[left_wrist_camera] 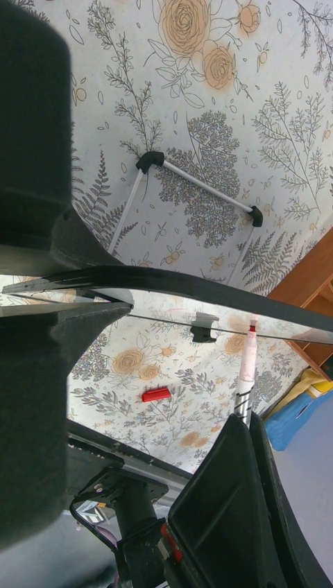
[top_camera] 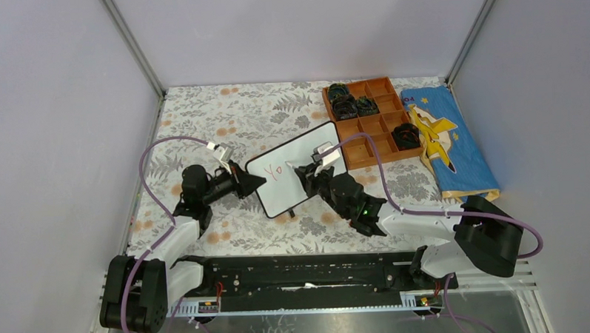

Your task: Write a sentence on the whiteboard

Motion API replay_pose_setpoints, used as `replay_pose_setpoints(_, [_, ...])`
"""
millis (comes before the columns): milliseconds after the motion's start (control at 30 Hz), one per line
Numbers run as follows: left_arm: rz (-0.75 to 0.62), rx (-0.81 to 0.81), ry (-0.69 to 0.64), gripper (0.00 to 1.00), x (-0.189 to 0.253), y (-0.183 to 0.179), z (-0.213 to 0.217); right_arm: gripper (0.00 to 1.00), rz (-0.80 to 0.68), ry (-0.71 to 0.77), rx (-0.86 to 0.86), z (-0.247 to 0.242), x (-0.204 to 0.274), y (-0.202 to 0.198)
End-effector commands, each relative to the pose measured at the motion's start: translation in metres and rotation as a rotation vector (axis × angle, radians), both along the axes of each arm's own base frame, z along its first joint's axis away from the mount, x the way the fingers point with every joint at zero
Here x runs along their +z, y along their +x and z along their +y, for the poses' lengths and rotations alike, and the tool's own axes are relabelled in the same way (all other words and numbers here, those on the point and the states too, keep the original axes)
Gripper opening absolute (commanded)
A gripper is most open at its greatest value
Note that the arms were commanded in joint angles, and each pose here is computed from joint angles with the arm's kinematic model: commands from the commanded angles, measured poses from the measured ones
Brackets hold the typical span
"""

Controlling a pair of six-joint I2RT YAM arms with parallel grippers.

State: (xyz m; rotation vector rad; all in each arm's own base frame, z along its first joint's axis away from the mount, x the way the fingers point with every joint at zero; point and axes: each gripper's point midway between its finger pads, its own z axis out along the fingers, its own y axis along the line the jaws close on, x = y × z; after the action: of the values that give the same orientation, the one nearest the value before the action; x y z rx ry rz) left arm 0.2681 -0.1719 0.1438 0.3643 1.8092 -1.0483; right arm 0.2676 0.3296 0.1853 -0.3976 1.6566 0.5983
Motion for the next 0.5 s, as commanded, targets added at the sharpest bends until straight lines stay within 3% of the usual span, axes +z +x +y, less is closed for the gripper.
replay_pose_setpoints(0, [-0.015, 0.051, 0.081, 0.13, -0.013, 0.010, 0.009, 0.00, 0.007, 0.030, -0.023, -0.007, 0.001, 0.001])
replay_pose_setpoints(467, [-0.014, 0.047, 0.080, 0.13, -0.014, 0.010, 0.008, 0.00, 0.007, -0.003, -0.089, -0.025, -0.008, 0.003])
